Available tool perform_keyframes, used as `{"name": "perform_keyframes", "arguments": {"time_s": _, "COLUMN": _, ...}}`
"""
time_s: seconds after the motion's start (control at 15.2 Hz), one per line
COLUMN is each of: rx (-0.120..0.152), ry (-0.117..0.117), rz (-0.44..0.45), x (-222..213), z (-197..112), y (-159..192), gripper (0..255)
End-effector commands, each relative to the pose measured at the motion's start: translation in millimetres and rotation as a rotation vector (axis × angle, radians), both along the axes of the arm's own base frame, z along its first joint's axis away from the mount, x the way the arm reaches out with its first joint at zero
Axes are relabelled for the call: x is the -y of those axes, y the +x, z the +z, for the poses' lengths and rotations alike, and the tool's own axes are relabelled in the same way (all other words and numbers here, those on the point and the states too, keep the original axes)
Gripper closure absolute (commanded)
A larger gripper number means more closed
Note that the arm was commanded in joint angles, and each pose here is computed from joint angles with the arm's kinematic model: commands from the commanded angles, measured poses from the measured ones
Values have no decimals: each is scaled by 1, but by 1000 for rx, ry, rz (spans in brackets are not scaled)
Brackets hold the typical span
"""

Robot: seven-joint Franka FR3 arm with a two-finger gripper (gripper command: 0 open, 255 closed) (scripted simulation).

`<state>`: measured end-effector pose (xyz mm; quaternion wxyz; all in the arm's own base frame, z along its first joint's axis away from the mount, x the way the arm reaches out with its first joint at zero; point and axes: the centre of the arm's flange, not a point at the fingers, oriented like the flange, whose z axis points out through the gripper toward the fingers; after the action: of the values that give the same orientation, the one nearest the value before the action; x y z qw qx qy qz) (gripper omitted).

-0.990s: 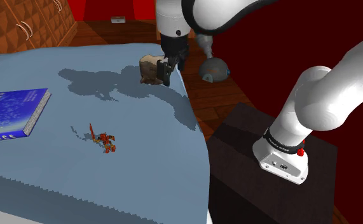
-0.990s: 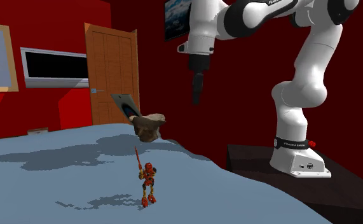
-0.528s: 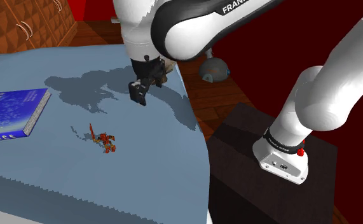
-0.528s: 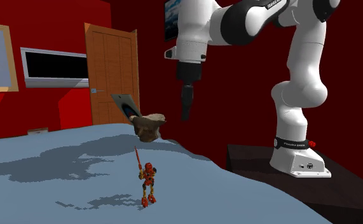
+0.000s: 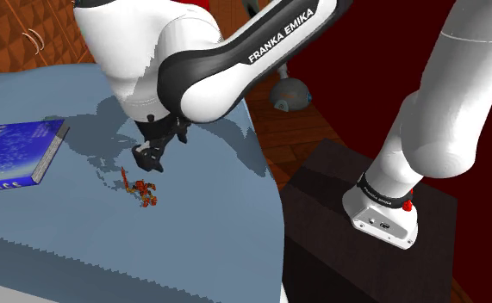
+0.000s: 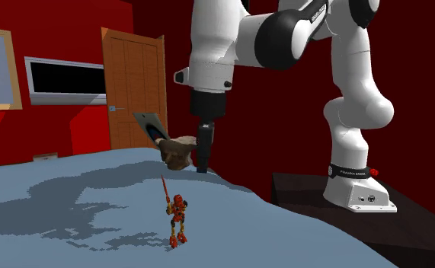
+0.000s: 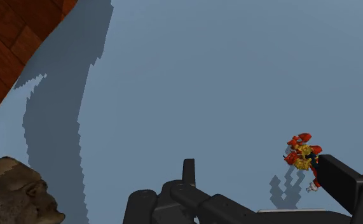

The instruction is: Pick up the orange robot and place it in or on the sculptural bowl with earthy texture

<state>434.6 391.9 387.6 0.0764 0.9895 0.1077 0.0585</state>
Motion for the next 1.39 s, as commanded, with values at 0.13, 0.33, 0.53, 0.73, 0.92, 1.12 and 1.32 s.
{"name": "perform_keyframes", "arguments": {"time_s": 0.13, "rx": 9, "ry": -7, "rz": 18, "x": -47, "z": -20, "y": 7, "gripper": 0}}
{"name": "perform_keyframes", "arguments": {"time_s": 0.33, "rx": 15, "ry": -13, "rz": 33, "x": -83, "z": -35, "y": 14, "gripper": 0}}
{"name": "perform_keyframes", "arguments": {"time_s": 0.53, "rx": 16, "ry": -13, "rz": 33, "x": -83, "z": -46, "y": 15, "gripper": 0}}
{"name": "perform_keyframes", "arguments": {"time_s": 0.73, "rx": 16, "ry": -13, "rz": 33, "x": -80, "z": -62, "y": 18, "gripper": 0}}
{"name": "perform_keyframes", "arguments": {"time_s": 0.92, "rx": 16, "ry": -13, "rz": 33, "x": -78, "z": -75, "y": 20, "gripper": 0}}
{"name": "perform_keyframes", "arguments": {"time_s": 1.12, "rx": 16, "ry": -13, "rz": 33, "x": -78, "z": -75, "y": 20, "gripper": 0}}
{"name": "perform_keyframes", "arguments": {"time_s": 1.32, "rx": 16, "ry": -13, "rz": 33, "x": -78, "z": -75, "y": 20, "gripper": 0}}
